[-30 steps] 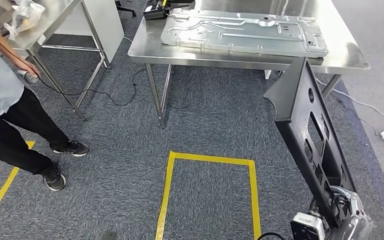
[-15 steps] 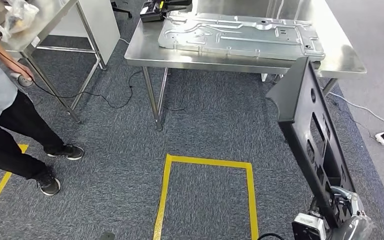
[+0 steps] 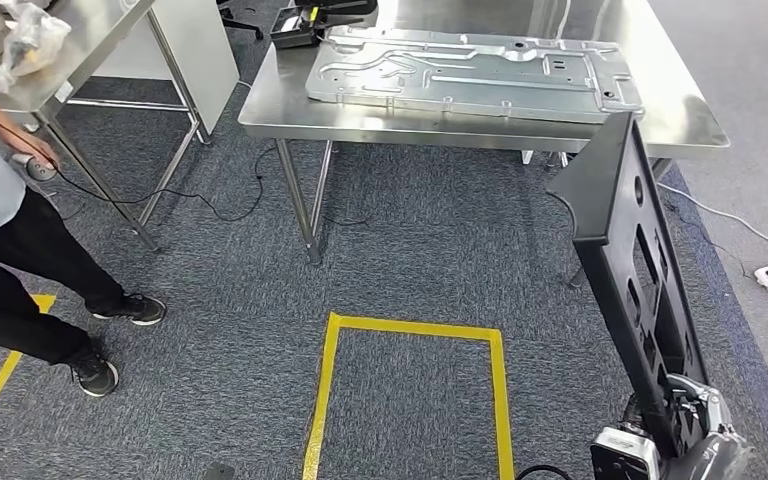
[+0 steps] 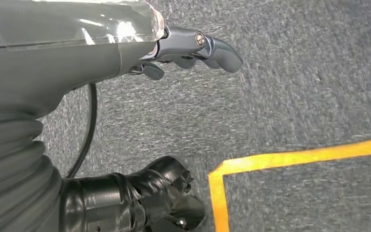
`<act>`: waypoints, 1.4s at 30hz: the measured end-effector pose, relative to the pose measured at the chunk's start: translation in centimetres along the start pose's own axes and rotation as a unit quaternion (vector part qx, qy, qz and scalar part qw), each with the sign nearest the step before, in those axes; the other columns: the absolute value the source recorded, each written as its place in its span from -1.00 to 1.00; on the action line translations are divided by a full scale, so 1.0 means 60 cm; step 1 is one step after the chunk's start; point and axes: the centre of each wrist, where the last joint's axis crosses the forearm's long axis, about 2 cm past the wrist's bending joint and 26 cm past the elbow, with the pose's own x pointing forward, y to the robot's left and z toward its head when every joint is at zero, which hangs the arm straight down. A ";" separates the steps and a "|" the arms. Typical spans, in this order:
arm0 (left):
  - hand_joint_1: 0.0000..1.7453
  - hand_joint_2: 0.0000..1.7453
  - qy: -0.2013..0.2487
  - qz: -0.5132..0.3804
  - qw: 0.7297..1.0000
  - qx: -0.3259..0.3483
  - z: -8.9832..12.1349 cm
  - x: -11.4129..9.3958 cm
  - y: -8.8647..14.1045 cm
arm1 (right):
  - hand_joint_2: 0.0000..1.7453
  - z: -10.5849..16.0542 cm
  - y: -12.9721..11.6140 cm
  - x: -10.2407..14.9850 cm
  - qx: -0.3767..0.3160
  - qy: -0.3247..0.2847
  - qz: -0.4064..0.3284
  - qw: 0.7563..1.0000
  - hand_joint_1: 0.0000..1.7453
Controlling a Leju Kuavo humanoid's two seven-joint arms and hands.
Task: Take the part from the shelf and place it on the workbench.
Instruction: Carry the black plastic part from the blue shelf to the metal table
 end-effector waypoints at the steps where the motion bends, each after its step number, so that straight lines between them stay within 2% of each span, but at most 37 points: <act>1: -1.00 1.00 0.000 0.000 1.000 0.000 0.000 0.000 0.000 | 1.00 0.000 0.000 0.000 0.000 0.000 0.000 1.000 1.00; 42: -1.00 1.00 0.000 -0.004 1.000 0.002 0.001 -0.005 0.003 | 1.00 -0.009 0.002 -0.001 -0.005 -0.005 -0.006 1.000 1.00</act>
